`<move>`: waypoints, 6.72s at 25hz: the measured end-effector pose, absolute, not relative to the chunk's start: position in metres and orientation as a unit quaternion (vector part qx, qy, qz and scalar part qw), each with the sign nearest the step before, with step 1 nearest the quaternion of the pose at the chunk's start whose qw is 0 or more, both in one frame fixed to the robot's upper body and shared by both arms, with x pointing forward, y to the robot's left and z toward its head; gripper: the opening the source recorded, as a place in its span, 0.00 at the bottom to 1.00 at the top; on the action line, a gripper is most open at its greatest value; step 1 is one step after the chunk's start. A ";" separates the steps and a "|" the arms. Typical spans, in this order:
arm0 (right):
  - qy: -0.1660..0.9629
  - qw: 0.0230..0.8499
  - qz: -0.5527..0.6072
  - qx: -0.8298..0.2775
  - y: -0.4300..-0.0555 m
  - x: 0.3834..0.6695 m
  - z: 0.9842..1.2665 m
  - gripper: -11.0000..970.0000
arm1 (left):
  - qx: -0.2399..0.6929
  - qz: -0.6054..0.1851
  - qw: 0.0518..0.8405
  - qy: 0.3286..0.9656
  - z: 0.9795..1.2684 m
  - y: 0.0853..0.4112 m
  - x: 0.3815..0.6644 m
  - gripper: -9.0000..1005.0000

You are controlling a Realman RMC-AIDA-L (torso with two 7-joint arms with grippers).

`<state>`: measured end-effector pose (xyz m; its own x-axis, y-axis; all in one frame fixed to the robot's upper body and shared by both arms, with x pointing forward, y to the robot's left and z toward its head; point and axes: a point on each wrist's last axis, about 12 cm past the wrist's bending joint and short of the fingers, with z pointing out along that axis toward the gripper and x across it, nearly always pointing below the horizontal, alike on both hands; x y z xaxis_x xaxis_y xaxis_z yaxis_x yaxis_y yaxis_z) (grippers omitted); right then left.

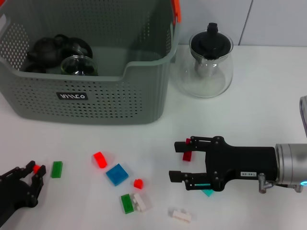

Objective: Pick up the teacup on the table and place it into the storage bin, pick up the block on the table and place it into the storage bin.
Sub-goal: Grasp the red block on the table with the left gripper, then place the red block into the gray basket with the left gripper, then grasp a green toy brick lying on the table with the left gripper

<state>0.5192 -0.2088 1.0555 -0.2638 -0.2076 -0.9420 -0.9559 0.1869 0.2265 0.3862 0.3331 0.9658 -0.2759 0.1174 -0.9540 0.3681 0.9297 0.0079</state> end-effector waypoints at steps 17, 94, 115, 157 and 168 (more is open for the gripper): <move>0.652 0.414 0.457 -0.440 -0.211 0.518 1.056 0.82 | 0.083 -0.306 0.639 0.700 1.033 0.371 0.391 0.19; 0.649 0.424 0.459 -0.434 -0.209 0.523 1.059 0.82 | 0.316 -0.261 0.511 0.755 1.020 0.339 0.425 0.53; 0.651 0.422 0.461 -0.430 -0.209 0.521 1.058 0.82 | 0.280 -0.183 0.520 0.786 1.000 0.352 0.416 0.65; 0.653 0.423 0.461 -0.425 -0.211 0.520 1.057 0.82 | 0.253 -0.138 0.556 0.779 0.981 0.341 0.404 0.62; 0.655 0.423 0.461 -0.424 -0.212 0.519 1.056 0.82 | 0.247 -0.131 0.547 0.789 0.977 0.340 0.408 0.51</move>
